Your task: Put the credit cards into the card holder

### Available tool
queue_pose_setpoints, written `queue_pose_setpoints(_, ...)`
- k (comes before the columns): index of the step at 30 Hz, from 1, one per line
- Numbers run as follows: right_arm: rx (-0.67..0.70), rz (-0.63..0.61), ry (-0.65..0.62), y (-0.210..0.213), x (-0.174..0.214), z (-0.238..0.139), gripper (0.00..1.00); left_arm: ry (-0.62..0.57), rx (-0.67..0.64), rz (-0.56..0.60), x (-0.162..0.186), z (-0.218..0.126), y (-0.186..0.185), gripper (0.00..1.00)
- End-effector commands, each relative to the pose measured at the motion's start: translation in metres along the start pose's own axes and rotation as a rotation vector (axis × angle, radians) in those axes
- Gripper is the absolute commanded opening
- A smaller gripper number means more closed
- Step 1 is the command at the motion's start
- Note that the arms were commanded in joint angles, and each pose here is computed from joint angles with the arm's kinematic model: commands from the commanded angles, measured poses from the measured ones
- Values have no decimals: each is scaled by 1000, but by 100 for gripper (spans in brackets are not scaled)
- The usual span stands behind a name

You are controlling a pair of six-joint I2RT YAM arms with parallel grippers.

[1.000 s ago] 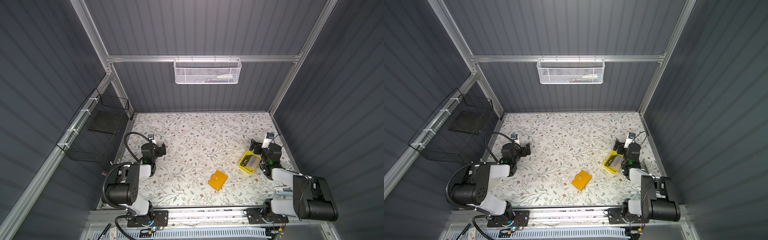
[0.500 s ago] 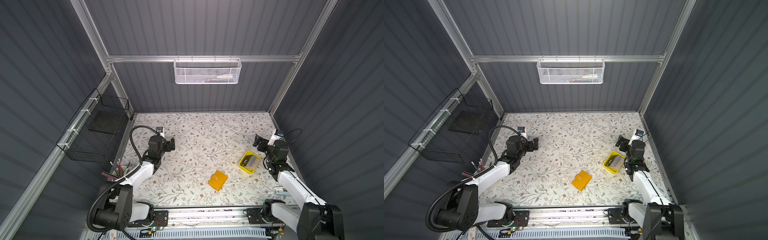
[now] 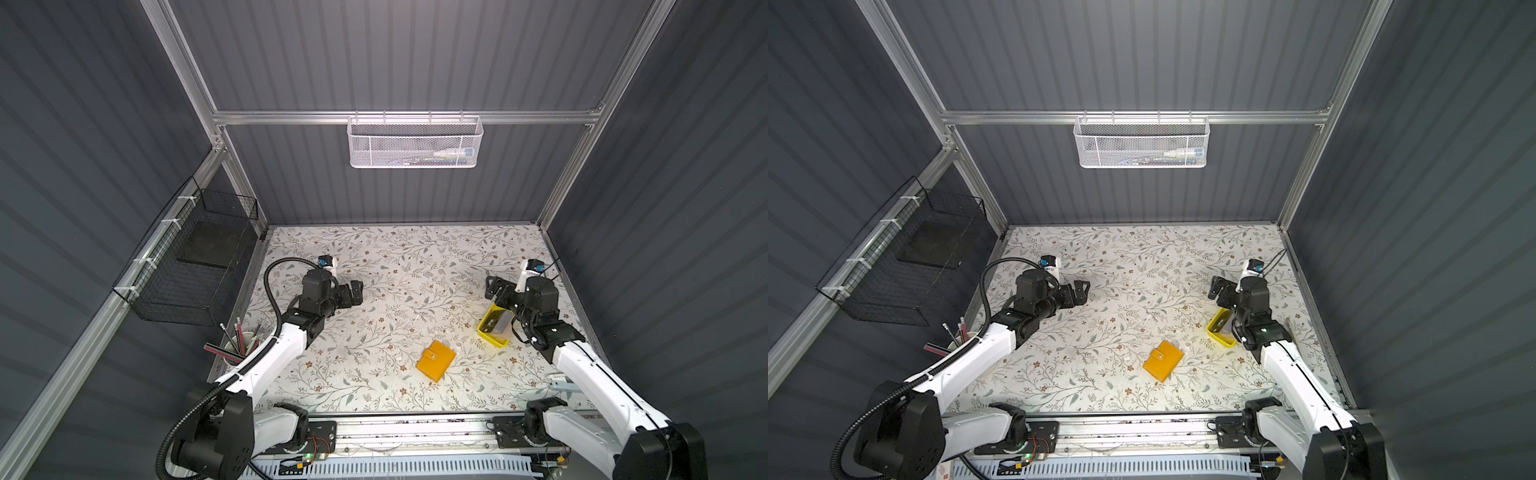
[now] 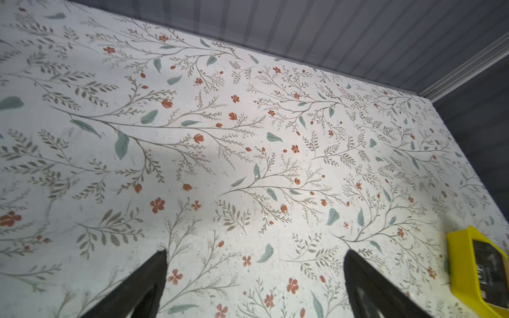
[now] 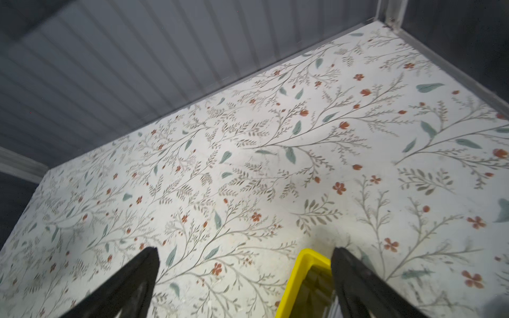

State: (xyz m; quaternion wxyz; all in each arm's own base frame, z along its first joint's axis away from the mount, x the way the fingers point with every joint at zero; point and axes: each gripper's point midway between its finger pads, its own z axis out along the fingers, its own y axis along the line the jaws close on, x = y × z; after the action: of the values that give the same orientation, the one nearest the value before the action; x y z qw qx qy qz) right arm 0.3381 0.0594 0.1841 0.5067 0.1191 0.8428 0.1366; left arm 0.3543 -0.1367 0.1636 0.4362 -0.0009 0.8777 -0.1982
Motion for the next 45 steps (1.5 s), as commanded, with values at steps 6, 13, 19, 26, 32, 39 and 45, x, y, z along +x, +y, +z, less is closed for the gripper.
queue_pose_setpoints(6, -25, -104, 146, 41, 49, -21, 99, 99, 153, -122, 17, -1, -27, 100)
queue_pose_setpoints(13, -56, -67, 244, 52, 89, -37, 99, 163, 191, -202, 33, 3, -32, 100)
queue_pose_setpoints(19, -70, -52, 343, 57, 112, -46, 96, 201, 286, -289, 52, 3, -42, 100)
queue_pose_setpoints(26, -74, -26, 446, 58, 149, -57, 91, 207, 294, -284, 47, 1, -45, 100)
queue_pose_setpoints(32, -70, -24, 535, 57, 179, -69, 90, 192, 297, -277, 43, 2, -46, 100)
queue_pose_setpoints(39, -102, 21, 624, 60, 209, -80, 87, 162, 334, -288, 33, 6, -53, 100)
queue_pose_setpoints(45, -106, 60, 652, 62, 226, -82, 84, 127, 338, -267, 25, 6, -54, 100)
